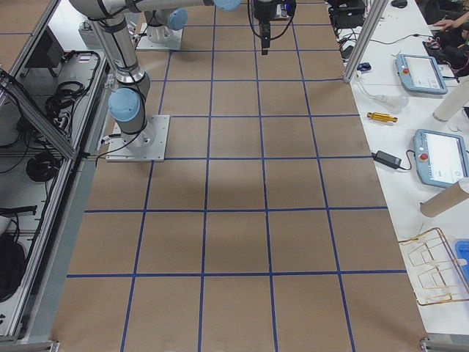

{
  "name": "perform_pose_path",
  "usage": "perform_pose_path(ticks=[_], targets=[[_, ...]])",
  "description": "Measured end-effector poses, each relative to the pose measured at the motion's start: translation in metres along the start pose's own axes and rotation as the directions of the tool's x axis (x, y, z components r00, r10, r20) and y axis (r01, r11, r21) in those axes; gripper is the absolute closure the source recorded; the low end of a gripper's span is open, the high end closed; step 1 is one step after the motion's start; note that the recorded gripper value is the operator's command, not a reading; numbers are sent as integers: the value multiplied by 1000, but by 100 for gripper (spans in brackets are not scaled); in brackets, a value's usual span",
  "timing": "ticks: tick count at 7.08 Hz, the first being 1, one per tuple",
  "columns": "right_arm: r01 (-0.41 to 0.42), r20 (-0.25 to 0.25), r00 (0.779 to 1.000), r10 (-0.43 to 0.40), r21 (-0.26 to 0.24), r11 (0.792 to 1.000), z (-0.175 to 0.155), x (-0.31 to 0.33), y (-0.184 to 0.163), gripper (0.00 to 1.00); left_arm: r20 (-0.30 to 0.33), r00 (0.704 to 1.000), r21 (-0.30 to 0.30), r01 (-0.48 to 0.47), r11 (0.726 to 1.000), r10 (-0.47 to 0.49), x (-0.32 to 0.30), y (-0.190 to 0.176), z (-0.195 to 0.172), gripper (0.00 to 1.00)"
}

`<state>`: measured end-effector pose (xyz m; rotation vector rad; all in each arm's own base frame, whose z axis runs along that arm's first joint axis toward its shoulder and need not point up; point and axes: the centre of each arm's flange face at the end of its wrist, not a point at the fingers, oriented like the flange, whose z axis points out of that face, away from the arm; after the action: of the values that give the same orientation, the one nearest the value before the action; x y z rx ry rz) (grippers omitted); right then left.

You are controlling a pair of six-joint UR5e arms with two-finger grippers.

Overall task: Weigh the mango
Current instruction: 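Lower the left gripper onto the red-yellow mango and close on it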

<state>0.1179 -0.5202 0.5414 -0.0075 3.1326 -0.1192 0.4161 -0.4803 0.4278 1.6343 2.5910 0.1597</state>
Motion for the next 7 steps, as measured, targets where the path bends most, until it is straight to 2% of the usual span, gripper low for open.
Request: perform_pose_path(ticks=[2,4,7], targets=[[0,0,1000,0,0,1000,0,0,0,0,9,994,7,-107,994,107,-49,29,47,0],[0,0,1000,0,1,1000,0,0,0,0,21,978,41,-206,978,206,-82,47,105,0],[-1,0,1000,1,1,1000,0,0,0,0,37,918,66,-395,916,394,-98,58,164,0]])
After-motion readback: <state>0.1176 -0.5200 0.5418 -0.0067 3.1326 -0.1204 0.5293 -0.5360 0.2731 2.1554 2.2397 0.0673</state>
